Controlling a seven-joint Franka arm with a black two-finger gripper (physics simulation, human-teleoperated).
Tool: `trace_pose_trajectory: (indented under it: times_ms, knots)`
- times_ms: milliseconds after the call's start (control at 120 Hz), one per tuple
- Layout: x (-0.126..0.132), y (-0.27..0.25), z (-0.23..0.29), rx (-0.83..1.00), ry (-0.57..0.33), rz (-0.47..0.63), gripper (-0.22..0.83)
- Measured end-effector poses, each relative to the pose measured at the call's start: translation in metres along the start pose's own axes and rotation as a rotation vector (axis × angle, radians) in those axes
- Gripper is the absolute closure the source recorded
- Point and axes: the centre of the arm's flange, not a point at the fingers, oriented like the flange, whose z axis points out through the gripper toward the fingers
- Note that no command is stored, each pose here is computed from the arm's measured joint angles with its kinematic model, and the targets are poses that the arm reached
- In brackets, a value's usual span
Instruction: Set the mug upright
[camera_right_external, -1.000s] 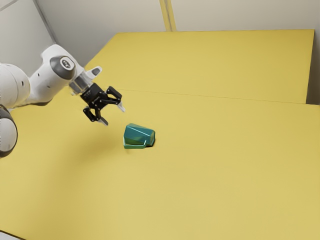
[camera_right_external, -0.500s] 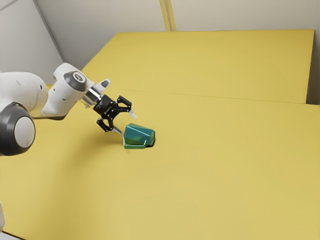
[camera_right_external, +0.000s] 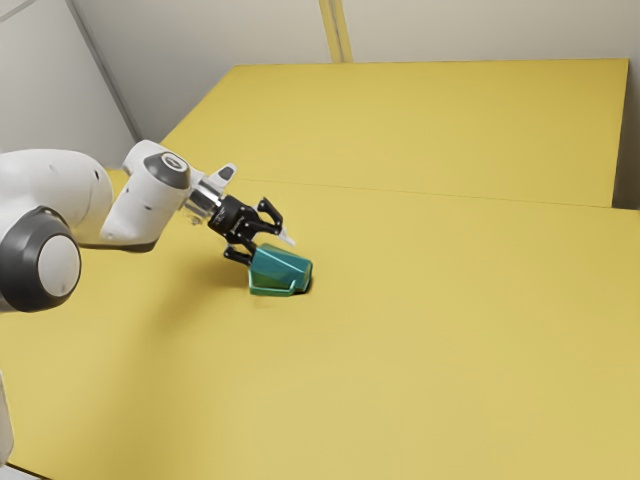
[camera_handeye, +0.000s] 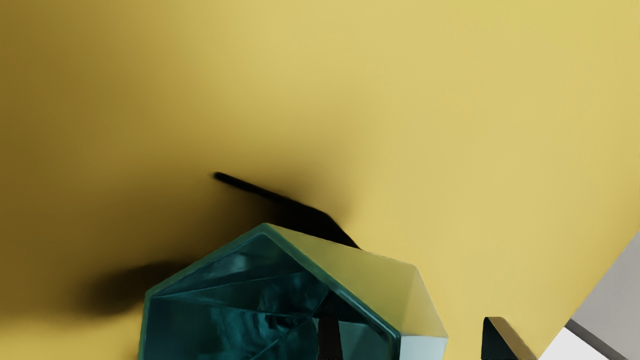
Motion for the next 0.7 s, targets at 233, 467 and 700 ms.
trace_pose_trajectory:
  times_ms: [233,467,700]
  knots:
    - [-0.001,0.005,-0.001,-0.002,0.002,0.007,0.67]
    - [-0.006,0.019,0.003,-0.004,-0.002,0.027,0.76]
    - [-0.034,0.059,-0.007,0.096,0.034,0.140,0.78]
